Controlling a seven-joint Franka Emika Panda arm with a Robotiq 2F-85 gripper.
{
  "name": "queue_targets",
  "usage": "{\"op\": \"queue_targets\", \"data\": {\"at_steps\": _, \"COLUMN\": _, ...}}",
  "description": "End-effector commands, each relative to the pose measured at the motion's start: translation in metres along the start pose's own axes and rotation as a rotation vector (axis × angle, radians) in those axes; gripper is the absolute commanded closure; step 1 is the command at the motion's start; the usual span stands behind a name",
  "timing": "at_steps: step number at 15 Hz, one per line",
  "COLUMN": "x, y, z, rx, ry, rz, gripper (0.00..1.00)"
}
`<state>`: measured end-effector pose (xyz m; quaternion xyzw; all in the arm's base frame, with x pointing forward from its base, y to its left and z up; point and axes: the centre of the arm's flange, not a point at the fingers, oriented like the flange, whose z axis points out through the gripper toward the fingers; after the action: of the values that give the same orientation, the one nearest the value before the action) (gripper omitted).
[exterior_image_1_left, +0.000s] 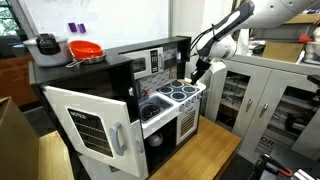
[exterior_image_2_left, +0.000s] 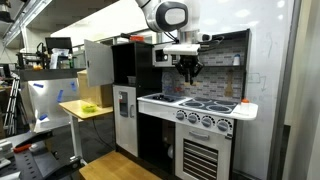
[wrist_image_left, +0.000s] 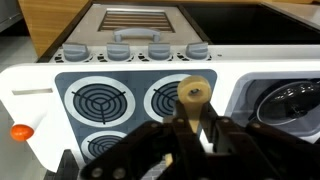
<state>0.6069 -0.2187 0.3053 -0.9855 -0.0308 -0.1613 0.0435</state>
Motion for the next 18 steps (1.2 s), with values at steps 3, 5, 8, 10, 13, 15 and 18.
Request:
{"op": "queue_targets", "data": {"at_steps": 3, "x": -0.006, "y": 0.000, "z": -0.011, "rx": -0.004, "ry": 0.020, "rz": 0.001, "gripper": 0.95}}
{"op": "queue_targets", "data": {"at_steps": 5, "x": -0.009, "y": 0.002, "z": -0.015, "rx": -0.009, "ry": 0.029, "rz": 0.009, "gripper": 0.95}}
{"op": "queue_targets", "data": {"at_steps": 8, "x": -0.017, "y": 0.006, "z": -0.025, "rx": -0.014, "ry": 0.037, "rz": 0.013, "gripper": 0.95}}
{"op": "queue_targets", "data": {"at_steps": 10, "x": -0.020, "y": 0.008, "z": -0.033, "rx": -0.010, "ry": 0.069, "rz": 0.004, "gripper": 0.95}}
{"op": "queue_targets", "data": {"at_steps": 13, "x": -0.015, "y": 0.006, "z": -0.049, "rx": 0.017, "ry": 0.123, "rz": -0.016, "gripper": 0.95}}
{"op": "queue_targets", "data": {"at_steps": 15, "x": -0.011, "y": 0.002, "z": -0.062, "rx": 0.020, "ry": 0.152, "rz": -0.038, "gripper": 0.95}}
{"op": "queue_targets", "data": {"at_steps": 18, "x": 0.000, "y": -0.008, "z": -0.079, "rx": 0.012, "ry": 0.182, "rz": -0.075, "gripper": 0.95}}
